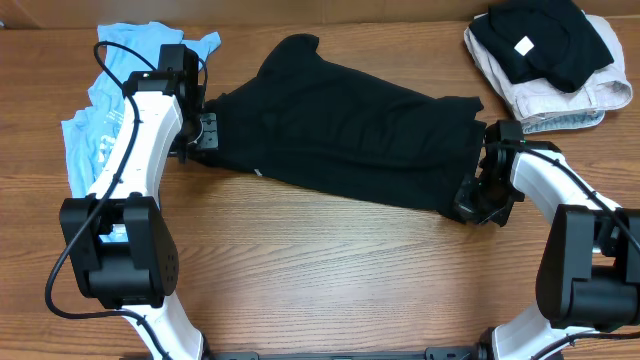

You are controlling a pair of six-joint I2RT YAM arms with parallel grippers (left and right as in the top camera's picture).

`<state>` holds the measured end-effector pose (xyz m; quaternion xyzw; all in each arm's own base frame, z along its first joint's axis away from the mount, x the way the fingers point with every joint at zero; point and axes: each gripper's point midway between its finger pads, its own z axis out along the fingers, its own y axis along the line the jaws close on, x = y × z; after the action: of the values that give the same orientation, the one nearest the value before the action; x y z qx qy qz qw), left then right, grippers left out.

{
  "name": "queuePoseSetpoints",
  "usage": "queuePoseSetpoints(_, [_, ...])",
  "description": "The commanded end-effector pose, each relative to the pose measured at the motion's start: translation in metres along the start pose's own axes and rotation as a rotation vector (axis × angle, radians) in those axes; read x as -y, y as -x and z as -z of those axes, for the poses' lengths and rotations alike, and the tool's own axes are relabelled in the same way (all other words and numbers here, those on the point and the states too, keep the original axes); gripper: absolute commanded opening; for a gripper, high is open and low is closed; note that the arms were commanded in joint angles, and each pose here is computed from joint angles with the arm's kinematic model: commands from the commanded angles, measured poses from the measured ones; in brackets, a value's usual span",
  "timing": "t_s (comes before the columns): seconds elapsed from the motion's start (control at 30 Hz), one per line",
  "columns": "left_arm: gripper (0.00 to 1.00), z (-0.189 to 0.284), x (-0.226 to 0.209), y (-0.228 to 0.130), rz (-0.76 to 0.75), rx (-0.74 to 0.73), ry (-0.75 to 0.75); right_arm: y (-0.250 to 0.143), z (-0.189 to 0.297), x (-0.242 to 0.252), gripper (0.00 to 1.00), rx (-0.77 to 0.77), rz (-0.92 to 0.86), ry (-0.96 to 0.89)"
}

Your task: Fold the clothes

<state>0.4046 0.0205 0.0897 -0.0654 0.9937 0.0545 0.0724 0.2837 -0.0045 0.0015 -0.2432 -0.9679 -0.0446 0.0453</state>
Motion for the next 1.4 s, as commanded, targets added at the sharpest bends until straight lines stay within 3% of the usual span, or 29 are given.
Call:
queuePoseSetpoints(0.0, [0.05,0.004,-0.008,0.003,-0.014,0.003,0.043,-0.009,-0.002,0.010,0.04,-0.036,-0.034,-0.020])
queuePoseSetpoints(0.37, [0.08,0.014,0.004,-0.070,0.069,-0.300,-0.013,-0.026,0.008,0.066,0.04,-0.172,-0.260,-0.036])
queuePoseSetpoints(0.67, [0.17,0.025,0.009,-0.103,0.062,-0.442,-0.040,-0.025,0.010,0.073,0.04,-0.173,-0.290,-0.027])
queuePoseSetpoints(0.73, [0.30,0.025,0.010,-0.107,0.057,-0.459,-0.036,-0.025,0.011,0.071,0.04,-0.169,-0.289,-0.018])
queuePoseSetpoints(0.83, [0.69,0.022,0.008,-0.109,0.048,-0.459,-0.016,-0.020,0.022,0.068,0.04,-0.145,-0.272,-0.001])
queuePoseSetpoints(0.93, [0.93,0.018,0.007,-0.102,0.039,-0.428,-0.014,-0.009,0.045,0.065,0.04,-0.100,-0.250,0.013])
queuePoseSetpoints(1.0, [1.00,0.017,0.006,-0.098,0.034,-0.410,-0.011,-0.001,0.065,0.062,0.05,-0.066,-0.230,0.024])
queuePoseSetpoints(1.17, [1.00,0.025,0.005,-0.078,0.038,-0.336,-0.008,0.015,0.120,0.051,0.12,0.008,-0.146,0.047])
queuePoseSetpoints(1.37, [1.00,0.089,0.025,-0.017,-0.027,-0.104,-0.145,0.023,0.184,0.029,0.30,0.100,-0.021,0.072])
